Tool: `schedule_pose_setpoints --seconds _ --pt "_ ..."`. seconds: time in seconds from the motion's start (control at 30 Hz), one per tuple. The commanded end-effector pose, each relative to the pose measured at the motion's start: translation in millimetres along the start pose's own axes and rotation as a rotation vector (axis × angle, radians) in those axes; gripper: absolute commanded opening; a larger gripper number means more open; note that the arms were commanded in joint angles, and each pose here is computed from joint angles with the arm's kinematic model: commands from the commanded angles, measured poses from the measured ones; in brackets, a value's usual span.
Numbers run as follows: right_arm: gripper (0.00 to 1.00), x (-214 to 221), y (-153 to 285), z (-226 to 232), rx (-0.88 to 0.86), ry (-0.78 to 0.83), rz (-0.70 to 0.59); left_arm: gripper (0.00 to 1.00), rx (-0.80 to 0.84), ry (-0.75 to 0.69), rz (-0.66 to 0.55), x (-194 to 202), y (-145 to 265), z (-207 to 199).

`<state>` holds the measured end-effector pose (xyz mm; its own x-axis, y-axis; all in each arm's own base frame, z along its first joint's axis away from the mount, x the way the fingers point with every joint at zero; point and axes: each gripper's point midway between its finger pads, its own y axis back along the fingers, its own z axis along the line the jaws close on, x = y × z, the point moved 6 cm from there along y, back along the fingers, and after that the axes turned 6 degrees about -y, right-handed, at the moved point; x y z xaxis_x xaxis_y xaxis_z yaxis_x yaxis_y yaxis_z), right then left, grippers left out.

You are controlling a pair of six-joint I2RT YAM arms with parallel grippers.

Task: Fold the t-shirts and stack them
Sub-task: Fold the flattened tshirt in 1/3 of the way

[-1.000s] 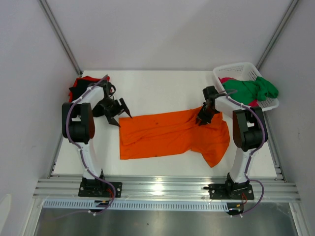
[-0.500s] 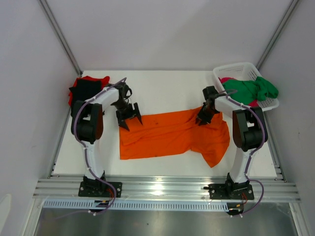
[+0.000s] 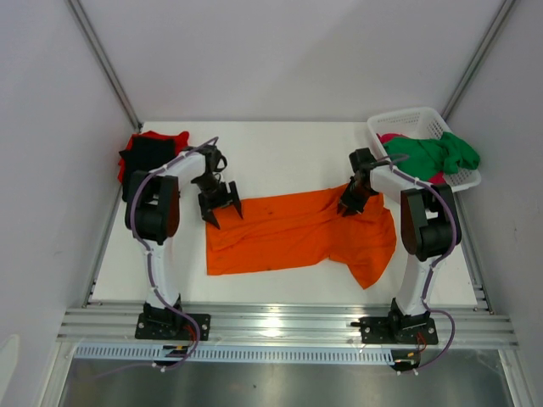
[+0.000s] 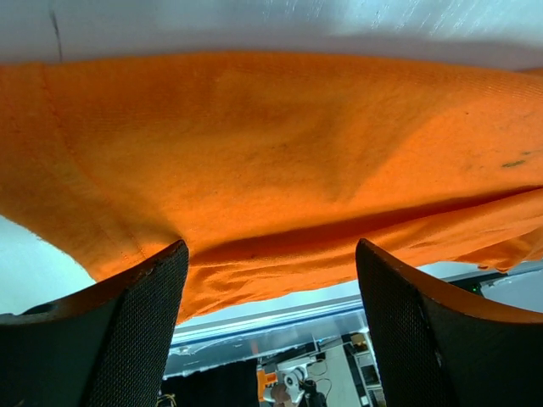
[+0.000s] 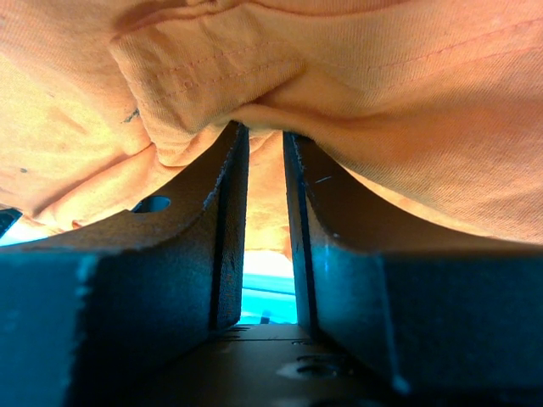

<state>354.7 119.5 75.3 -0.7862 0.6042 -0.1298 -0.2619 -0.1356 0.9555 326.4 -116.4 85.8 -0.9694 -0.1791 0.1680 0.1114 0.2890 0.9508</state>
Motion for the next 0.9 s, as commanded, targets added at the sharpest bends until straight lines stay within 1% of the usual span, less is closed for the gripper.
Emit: schedule_pose_setpoints --seconds 0.0,0.07,0.17,0.23,0.37,0.47,0.87 --pt "0.24 -2.2 -11.0 -7.0 0.050 0.016 0.005 0.82 0.023 -0.022 -0.007 -2.9 4.2 -3.0" --pt "0.24 -2.2 -10.7 -5.9 0.048 0.017 0.011 0.82 0.045 -0.039 0.007 -2.3 5.1 -6.0" --pt "0.24 -3.5 -10.9 -4.5 0.051 0.020 0.014 0.83 0.028 -0.069 0.027 -5.0 5.8 -7.4" --pt "0.24 -4.0 -11.6 -4.3 0.056 0.026 0.018 0.83 0.017 -0.070 0.057 -4.3 2.2 -5.4" --pt "0.25 -2.8 -14.2 -4.4 0.062 0.036 0.041 0.83 -0.006 -0.067 0.075 -4.8 1.5 -3.4" --pt "0.25 -1.4 -15.8 -4.2 0.060 0.049 0.060 0.83 -0.011 -0.062 0.075 -7.8 3.1 -4.8" --pt "0.25 1.5 -25.0 -7.8 0.068 0.055 0.108 0.83 -0.209 -0.067 0.006 -17.5 18.9 11.6"
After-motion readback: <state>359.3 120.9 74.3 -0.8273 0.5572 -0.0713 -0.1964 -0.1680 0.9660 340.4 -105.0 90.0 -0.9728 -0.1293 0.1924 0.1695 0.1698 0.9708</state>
